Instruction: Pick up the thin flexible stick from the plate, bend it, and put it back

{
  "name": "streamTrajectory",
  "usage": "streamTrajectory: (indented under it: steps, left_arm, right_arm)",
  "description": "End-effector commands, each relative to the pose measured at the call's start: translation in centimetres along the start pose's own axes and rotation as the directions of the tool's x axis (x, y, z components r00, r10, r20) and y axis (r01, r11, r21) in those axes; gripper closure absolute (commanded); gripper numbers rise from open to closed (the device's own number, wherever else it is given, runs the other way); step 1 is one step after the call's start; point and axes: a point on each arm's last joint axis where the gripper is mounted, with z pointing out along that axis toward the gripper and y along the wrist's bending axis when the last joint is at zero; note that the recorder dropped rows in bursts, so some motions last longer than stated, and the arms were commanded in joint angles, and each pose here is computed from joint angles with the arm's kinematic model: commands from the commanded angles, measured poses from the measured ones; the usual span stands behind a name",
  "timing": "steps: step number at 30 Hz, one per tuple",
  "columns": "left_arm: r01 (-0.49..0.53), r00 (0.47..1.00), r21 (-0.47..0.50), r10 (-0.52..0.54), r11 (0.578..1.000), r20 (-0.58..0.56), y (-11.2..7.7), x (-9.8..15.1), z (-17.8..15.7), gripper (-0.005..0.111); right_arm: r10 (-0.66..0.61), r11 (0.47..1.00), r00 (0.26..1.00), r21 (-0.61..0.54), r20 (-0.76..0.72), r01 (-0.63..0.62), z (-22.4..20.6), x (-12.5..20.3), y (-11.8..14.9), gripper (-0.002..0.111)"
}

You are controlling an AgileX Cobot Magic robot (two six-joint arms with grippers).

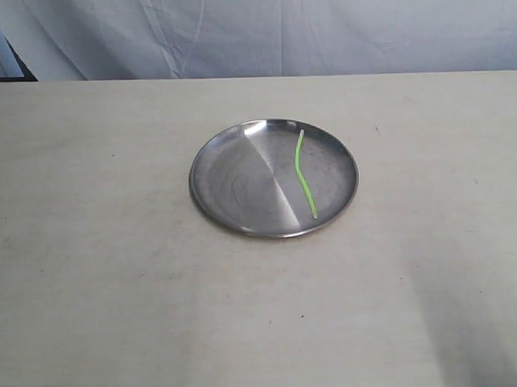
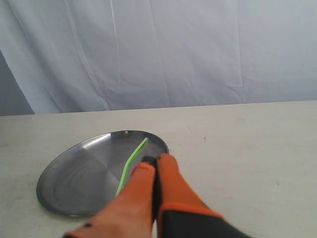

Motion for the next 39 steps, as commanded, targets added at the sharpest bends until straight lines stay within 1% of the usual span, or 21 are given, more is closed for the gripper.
streamTrajectory:
  steps: [1, 9, 12, 15, 20, 22, 24, 27, 34, 39]
  left_arm:
    - [0.001, 1.0, -0.007, -0.001, 1.0, 0.002, 0.1, 0.1, -0.1, 0.107]
    - [0.001, 1.0, -0.007, -0.001, 1.0, 0.004, 0.1, 0.0, -0.1, 0.107]
    - [0.024, 0.999, -0.009, -0.024, 1.0, 0.024, 0.1, -0.1, -0.5, 0.107]
    - [0.016, 0.998, -0.015, -0.015, 1.0, 0.059, 0.1, -0.1, -1.1, 0.107]
    - [0.044, 0.994, -0.03, -0.041, 0.999, 0.102, 0.1, 1.5, -2.4, 0.107]
    - [0.055, 0.993, -0.007, -0.054, 0.998, 0.101, -0.1, 2.7, -2.8, 0.107]
    - [0.05, 0.994, 0.038, -0.053, 0.998, 0.09, -0.5, 4.1, -3.0, 0.107]
    - [0.038, 0.996, 0.087, -0.044, 0.995, 0.077, -1.0, 5.3, -3.1, 0.107]
    - [0.029, 0.997, 0.163, -0.041, 0.986, 0.065, -1.7, 5.6, -3.1, 0.107]
    - [0.026, 0.997, 0.182, -0.038, 0.983, 0.065, -1.9, 5.6, -3.2, 0.107]
  right_arm:
    - [-0.003, 1.0, 1.0, 0.006, 0.002, 0.003, 0.0, 0.1, -0.1, 0.108]
    - [-0.003, 1.0, 1.0, 0.006, 0.002, 0.003, 0.0, 0.1, -0.1, 0.108]
    - [-0.003, 1.0, 1.0, 0.006, 0.002, 0.003, 0.0, 0.1, -0.1, 0.108]
    - [-0.003, 1.0, 1.0, 0.006, 0.002, 0.003, 0.0, 0.1, -0.1, 0.108]
    - [-0.003, 1.0, 1.0, 0.006, 0.002, 0.003, 0.0, 0.1, -0.1, 0.108]
    - [-0.003, 1.0, 1.0, 0.006, 0.002, 0.003, 0.0, 0.1, -0.1, 0.108]
    - [-0.003, 1.0, 1.0, 0.006, 0.002, 0.003, 0.0, 0.1, -0.1, 0.108]
    - [-0.003, 1.0, 1.0, 0.006, 0.002, 0.003, 0.0, 0.1, -0.1, 0.108]
    - [-0.003, 1.0, 1.0, 0.006, 0.002, 0.003, 0.0, 0.1, -0.1, 0.108]
    - [-0.003, 1.0, 1.0, 0.006, 0.002, 0.003, 0.0, 0.1, -0.1, 0.108]
